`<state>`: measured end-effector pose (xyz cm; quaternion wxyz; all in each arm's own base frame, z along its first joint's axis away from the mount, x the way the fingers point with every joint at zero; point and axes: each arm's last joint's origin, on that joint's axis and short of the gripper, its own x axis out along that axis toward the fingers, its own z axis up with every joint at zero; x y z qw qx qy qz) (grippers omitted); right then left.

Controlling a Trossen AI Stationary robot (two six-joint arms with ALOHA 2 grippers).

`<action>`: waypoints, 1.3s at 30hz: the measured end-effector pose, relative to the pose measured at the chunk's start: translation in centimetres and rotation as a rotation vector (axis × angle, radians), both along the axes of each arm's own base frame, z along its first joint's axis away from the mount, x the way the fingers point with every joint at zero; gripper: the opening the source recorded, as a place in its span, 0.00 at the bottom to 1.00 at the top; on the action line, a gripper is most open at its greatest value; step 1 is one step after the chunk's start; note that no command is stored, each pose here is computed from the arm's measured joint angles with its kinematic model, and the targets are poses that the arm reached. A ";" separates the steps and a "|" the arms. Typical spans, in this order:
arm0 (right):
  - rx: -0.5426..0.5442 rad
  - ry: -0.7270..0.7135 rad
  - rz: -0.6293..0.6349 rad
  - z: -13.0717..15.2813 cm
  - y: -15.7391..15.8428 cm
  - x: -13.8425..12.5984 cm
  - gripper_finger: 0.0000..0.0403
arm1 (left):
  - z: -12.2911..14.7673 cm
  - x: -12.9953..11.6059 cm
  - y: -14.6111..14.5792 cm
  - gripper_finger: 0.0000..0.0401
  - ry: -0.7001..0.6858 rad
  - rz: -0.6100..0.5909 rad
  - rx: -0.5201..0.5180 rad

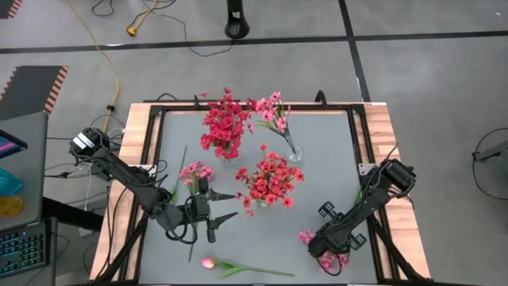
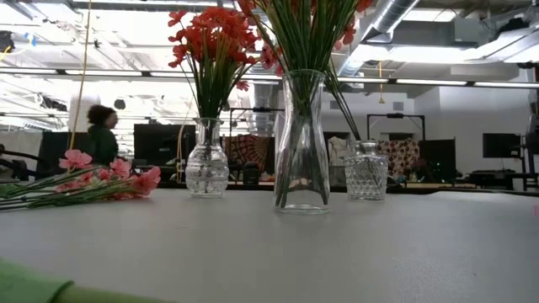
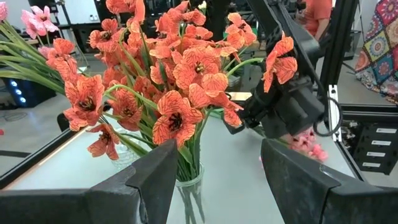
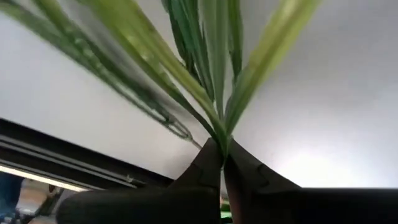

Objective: Sort flowers into vase by color
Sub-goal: Put the bottom right pink flowers into the top right transparent vase

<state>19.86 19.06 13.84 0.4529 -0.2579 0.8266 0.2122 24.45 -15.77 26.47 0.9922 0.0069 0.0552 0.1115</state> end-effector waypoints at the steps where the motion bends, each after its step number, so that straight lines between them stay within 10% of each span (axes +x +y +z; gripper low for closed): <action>1: 0.007 -0.018 -0.012 0.5 -0.1 0.0 0.09 | 0.0 0.0 0.0 0.55 -0.001 0.000 0.000; 19: 0.227 -0.726 -0.451 15.1 -6.9 -3.4 0.08 | 0.0 0.0 0.0 0.55 -0.001 0.003 0.000; 39: 0.251 -1.515 -0.539 22.6 -13.9 -10.2 0.09 | 0.0 0.0 0.0 0.55 -0.002 0.004 0.000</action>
